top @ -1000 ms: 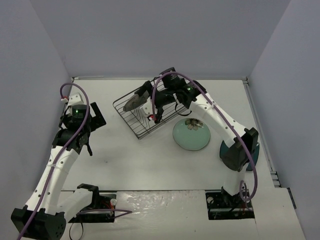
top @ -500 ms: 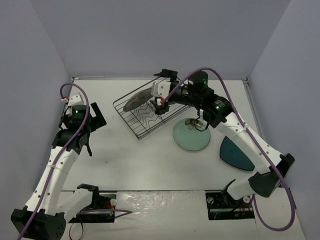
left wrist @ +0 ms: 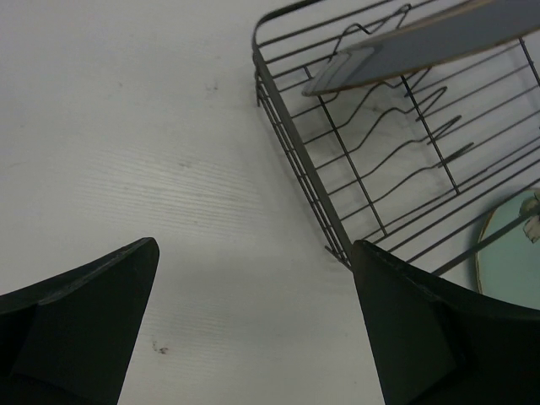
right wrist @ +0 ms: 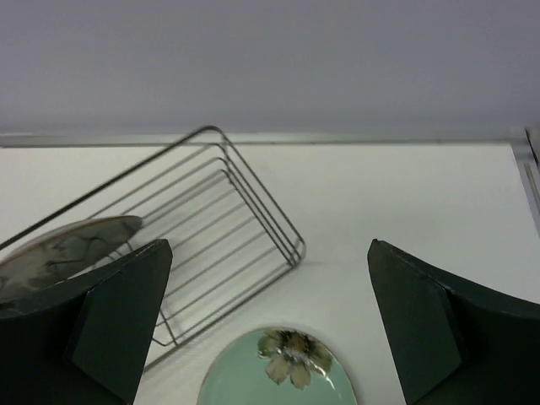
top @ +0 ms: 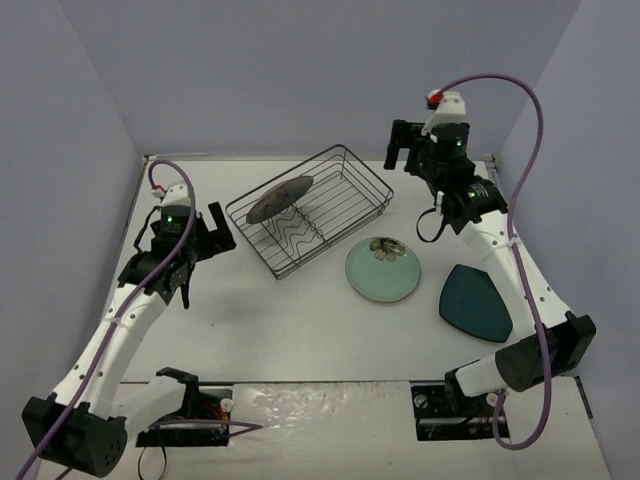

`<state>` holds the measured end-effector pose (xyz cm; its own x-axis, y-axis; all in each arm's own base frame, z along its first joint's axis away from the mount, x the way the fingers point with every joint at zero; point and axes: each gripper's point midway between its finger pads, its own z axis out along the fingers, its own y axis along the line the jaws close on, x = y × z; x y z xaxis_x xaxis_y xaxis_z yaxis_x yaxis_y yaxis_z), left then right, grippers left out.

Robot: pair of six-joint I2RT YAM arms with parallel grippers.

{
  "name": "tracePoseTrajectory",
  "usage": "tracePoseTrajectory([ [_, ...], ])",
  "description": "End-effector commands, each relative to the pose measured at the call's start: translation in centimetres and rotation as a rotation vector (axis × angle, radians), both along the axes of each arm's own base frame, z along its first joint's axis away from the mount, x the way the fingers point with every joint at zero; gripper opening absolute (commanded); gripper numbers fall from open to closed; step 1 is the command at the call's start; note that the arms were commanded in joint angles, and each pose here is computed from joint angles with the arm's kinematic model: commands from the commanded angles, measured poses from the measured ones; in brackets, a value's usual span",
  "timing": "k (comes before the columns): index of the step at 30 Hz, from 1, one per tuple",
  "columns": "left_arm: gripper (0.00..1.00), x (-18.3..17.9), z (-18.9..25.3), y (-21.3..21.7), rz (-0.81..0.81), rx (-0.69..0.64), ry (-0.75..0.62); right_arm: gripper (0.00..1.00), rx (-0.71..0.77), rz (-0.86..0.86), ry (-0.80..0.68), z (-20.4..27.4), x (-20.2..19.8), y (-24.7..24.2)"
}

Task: Load the plates into the dish rack

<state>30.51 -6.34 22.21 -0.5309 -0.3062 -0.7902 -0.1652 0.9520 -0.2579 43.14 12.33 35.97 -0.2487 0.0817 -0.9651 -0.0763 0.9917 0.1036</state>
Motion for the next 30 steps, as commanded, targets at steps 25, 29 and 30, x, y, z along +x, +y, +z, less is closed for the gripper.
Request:
tracePoseTrajectory([
  [25, 0.97, 0.3, 1.3, -7.6, -0.292, -0.025, -0.128, 1.0, 0.57, -0.022, 0.572, -27.0, -10.2, -6.3],
  [29, 0.97, 0.3, 1.4, -7.4, -0.284, -0.021, -0.136, 1.0, 0.617, 0.008, 0.588, -28.0, -10.3, -5.9],
  [30, 0.97, 0.3, 1.4, -7.3, -0.282, -0.021, -0.137, 1.0, 0.626, 0.013, 0.606, -28.6, -10.6, -5.8],
])
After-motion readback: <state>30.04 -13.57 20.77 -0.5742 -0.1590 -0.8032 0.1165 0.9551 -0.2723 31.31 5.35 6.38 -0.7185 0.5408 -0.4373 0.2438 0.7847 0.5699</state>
